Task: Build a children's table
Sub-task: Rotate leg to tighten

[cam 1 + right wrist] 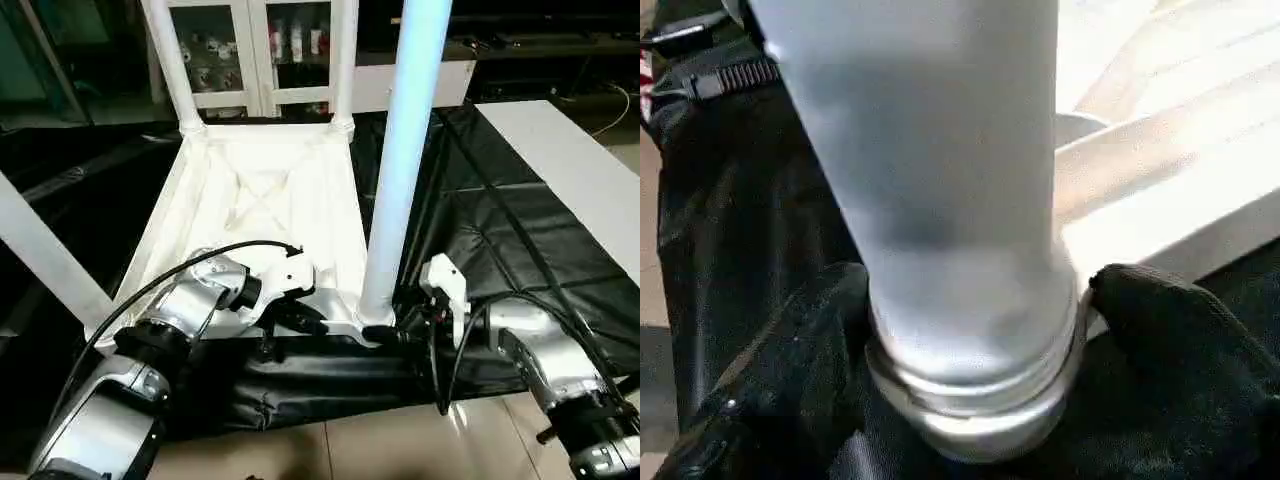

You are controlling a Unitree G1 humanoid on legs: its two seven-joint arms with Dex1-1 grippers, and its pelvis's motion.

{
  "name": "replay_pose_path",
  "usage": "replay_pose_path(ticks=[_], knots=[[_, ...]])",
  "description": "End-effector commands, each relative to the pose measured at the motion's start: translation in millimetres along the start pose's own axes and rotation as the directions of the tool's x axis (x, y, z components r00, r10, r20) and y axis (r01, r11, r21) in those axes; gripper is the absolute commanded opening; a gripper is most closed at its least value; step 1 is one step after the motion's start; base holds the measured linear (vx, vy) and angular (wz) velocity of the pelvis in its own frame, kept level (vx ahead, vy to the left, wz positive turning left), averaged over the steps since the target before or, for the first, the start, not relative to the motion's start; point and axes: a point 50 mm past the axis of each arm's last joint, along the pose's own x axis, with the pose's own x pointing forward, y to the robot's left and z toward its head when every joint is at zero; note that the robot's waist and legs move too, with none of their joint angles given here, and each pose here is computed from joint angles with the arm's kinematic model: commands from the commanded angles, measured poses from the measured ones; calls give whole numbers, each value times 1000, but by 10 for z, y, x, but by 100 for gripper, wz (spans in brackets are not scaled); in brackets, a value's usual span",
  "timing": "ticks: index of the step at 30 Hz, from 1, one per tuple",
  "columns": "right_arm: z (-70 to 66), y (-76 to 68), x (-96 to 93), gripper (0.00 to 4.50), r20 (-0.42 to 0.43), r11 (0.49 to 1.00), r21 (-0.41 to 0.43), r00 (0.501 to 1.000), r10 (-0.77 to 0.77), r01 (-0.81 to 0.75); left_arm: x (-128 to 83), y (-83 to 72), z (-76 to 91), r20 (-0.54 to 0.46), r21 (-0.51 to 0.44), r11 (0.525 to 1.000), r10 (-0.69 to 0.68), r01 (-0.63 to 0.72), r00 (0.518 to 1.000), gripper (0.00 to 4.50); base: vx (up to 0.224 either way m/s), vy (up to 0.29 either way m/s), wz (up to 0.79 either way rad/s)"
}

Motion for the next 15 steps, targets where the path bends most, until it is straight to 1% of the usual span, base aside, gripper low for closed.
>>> replay_pose_path(ticks=[1,3,5,9,10,12,13,15], knots=[[70,14,80,374,8,999,-24,999,35,-35,156,-133,-120,-75,-27,993,-119,117,990,0,0,0,0],[67,11,81,374,6,999,-26,999,34,-34,152,-131,-122,-74,-29,993,-116,114,991,0,0,0,0],[63,13,75,347,2,999,-22,999,39,-39,147,-134,-126,-75,-31,993,-113,111,991,0,0,0,0],[33,28,69,329,-18,998,-20,998,59,-60,145,-147,-135,-78,-35,993,-113,111,991,0,0,0,0],[18,34,68,305,-24,998,-19,998,64,-65,148,-152,-138,-78,-38,993,-114,111,990,0,0,0,0],[11,39,71,299,-27,997,-18,997,70,-70,151,-154,-143,-78,-39,993,-114,112,990,0,0,0,0],[12,39,74,287,-27,997,-20,997,71,-72,151,-156,-146,-79,-40,993,-115,113,990,0,0,0,0],[16,38,77,287,-23,997,-22,997,71,-71,153,-157,-149,-80,-40,993,-116,113,990,0,0,0,0]])
